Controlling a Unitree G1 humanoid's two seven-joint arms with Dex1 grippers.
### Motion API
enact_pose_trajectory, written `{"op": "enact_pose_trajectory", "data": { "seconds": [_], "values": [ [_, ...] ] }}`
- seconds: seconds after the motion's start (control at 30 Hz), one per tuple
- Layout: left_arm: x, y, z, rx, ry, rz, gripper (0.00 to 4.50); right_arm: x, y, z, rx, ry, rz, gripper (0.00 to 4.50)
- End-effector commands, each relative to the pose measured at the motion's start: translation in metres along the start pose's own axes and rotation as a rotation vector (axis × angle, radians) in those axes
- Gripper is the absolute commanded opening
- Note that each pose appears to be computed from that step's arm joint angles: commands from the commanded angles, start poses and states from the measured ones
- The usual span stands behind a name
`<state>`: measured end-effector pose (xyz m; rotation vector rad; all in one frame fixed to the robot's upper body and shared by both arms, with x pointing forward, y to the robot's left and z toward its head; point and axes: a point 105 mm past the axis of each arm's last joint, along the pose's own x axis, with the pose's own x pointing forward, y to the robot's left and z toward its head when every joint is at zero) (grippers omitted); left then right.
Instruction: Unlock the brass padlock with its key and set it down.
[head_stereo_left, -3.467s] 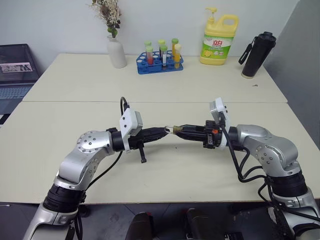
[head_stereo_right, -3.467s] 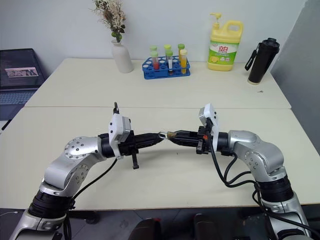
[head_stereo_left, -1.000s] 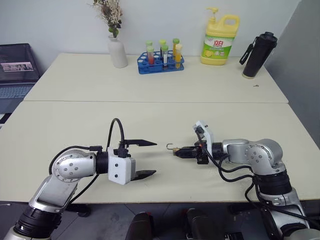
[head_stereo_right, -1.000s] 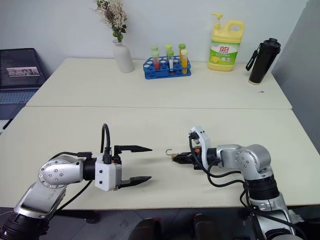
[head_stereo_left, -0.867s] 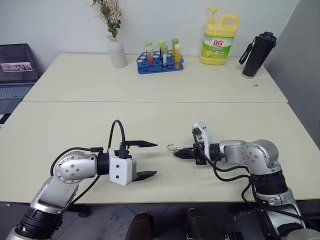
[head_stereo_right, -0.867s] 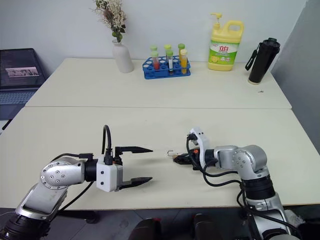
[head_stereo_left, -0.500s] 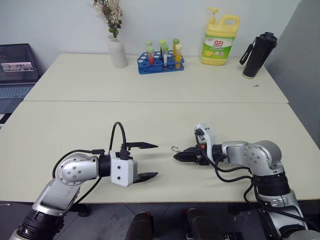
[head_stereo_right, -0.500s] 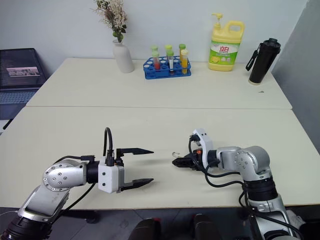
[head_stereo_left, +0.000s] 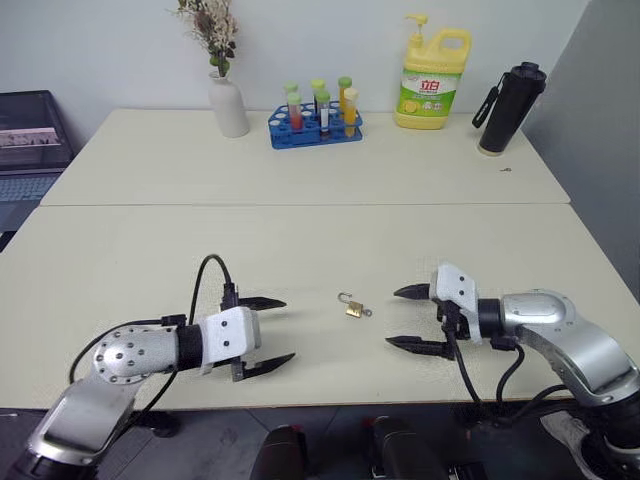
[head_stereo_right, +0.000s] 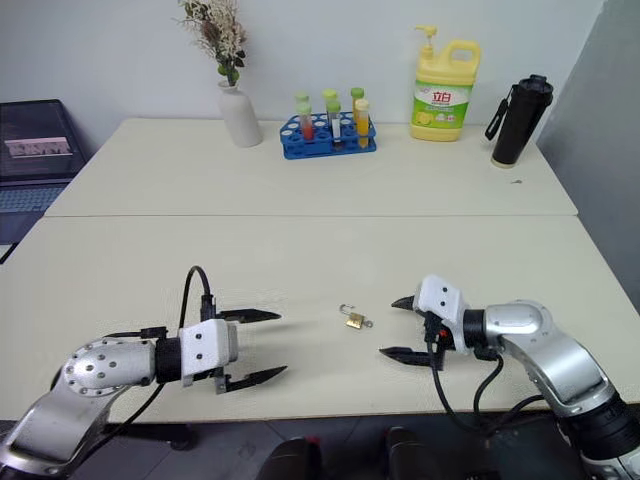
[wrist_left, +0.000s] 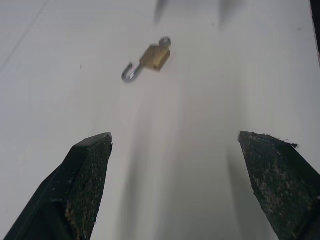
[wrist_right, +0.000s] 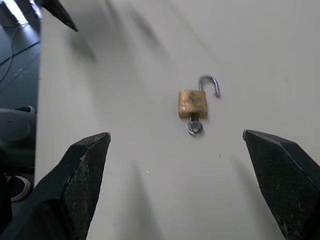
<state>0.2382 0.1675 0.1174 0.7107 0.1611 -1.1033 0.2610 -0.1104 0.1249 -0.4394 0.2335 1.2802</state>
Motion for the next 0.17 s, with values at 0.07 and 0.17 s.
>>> {"op": "enact_pose_trajectory", "data": {
  "seconds": [0.07,0.17],
  "values": [
    [-0.0052,0.0053,0.0137,0.022,-0.03,0.004,4.23,-0.011,-0.0116,0.0156,-0.045,-0.037,-0.027,4.46],
    [-0.0053,0.0057,0.0126,0.016,-0.024,-0.005,4.23,-0.011,-0.0142,0.0139,-0.04,-0.032,-0.028,4.46]
  ]
}}
